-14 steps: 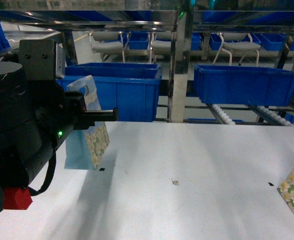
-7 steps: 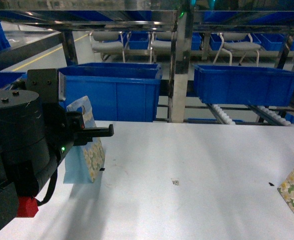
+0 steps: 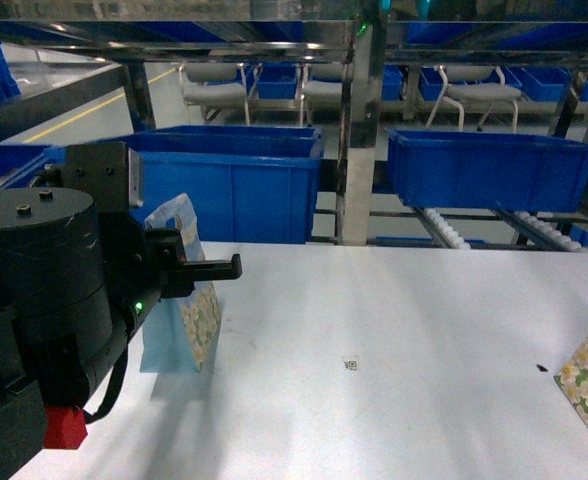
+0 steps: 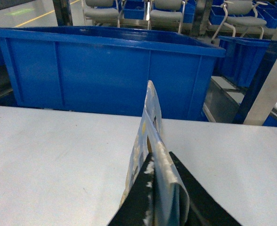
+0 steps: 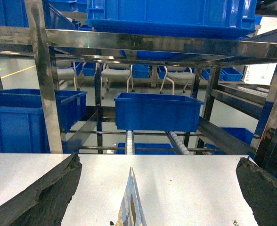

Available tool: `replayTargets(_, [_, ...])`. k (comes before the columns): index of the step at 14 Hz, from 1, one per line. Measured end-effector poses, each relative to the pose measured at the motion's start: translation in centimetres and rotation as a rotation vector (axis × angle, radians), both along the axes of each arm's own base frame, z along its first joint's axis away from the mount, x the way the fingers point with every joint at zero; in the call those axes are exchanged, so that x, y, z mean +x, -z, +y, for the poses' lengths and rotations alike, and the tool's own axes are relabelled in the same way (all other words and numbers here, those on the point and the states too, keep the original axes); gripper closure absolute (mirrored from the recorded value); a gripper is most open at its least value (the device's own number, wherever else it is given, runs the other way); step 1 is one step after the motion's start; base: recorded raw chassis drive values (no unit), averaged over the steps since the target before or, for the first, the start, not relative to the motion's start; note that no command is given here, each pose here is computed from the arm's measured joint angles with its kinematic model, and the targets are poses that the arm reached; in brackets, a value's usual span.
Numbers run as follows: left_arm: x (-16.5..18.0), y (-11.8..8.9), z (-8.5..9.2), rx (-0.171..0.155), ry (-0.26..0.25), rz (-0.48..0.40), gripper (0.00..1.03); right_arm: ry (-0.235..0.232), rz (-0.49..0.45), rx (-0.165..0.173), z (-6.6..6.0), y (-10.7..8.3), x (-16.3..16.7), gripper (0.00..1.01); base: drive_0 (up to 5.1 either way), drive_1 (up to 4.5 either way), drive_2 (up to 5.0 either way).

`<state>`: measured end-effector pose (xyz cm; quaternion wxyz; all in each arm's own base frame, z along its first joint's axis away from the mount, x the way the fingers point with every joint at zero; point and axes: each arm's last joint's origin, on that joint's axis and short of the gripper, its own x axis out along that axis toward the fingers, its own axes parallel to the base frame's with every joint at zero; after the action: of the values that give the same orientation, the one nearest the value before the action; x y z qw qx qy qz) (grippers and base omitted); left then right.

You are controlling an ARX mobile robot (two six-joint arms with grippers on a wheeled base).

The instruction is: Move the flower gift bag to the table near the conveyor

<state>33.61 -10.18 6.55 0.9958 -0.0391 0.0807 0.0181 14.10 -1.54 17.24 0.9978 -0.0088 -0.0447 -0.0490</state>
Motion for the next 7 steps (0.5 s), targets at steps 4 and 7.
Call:
replayTargets(4, [-1.4,0.2,-0.5,-0.002,0.013,0.032,0.42,0.0,0.0,0.0,0.0,0.0,0.0,0.03,0.0,0.0,0.0])
replayTargets(7, [-3.1,-1.6,-2.0,-0.009,0.057,-0.004,0.06,0.0,-0.001,0.0,0.0,0.0,0.0,0.03,0.0,0.0,0.0])
